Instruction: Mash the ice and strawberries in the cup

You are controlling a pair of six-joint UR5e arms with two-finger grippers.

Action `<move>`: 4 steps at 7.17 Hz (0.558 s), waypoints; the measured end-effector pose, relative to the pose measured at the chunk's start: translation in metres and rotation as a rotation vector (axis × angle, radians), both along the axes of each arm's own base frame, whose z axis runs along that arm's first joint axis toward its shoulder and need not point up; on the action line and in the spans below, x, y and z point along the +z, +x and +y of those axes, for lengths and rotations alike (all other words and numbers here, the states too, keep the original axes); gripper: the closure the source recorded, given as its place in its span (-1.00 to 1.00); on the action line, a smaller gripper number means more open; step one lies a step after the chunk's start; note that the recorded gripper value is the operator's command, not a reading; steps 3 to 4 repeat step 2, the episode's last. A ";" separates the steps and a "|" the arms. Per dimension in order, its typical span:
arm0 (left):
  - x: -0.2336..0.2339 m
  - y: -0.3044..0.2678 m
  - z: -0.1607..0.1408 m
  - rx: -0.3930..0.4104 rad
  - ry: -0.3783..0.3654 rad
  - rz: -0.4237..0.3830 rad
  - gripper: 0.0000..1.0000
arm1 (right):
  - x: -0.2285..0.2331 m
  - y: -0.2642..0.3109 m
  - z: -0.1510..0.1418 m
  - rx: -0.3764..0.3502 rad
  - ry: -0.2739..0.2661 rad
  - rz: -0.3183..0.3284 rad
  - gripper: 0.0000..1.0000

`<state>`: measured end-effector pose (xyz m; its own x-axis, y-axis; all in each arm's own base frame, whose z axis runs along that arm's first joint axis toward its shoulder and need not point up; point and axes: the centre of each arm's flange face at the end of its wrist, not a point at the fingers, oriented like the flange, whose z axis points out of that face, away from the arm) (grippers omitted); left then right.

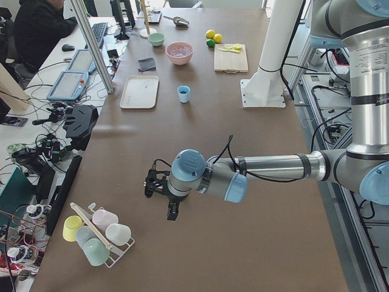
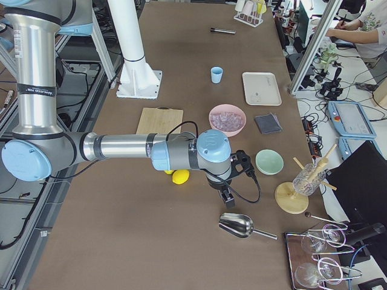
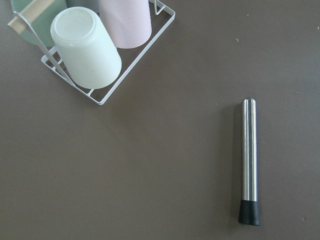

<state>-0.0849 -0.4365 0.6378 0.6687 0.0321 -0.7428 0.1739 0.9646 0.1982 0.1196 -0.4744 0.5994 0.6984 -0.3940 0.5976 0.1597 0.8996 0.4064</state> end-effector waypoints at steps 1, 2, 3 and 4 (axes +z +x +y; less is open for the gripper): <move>-0.004 0.000 -0.002 -0.001 0.009 -0.005 -0.95 | -0.013 0.000 -0.012 0.000 -0.002 -0.001 -0.97; -0.009 -0.001 -0.004 -0.003 0.019 -0.008 -0.95 | -0.023 0.001 -0.021 -0.002 -0.007 -0.002 -0.97; -0.009 -0.001 -0.004 -0.003 0.019 -0.008 -0.95 | -0.023 0.001 -0.021 -0.002 -0.007 -0.002 -0.97; -0.009 -0.001 -0.004 -0.003 0.019 -0.008 -0.95 | -0.023 0.001 -0.021 -0.002 -0.007 -0.002 -0.97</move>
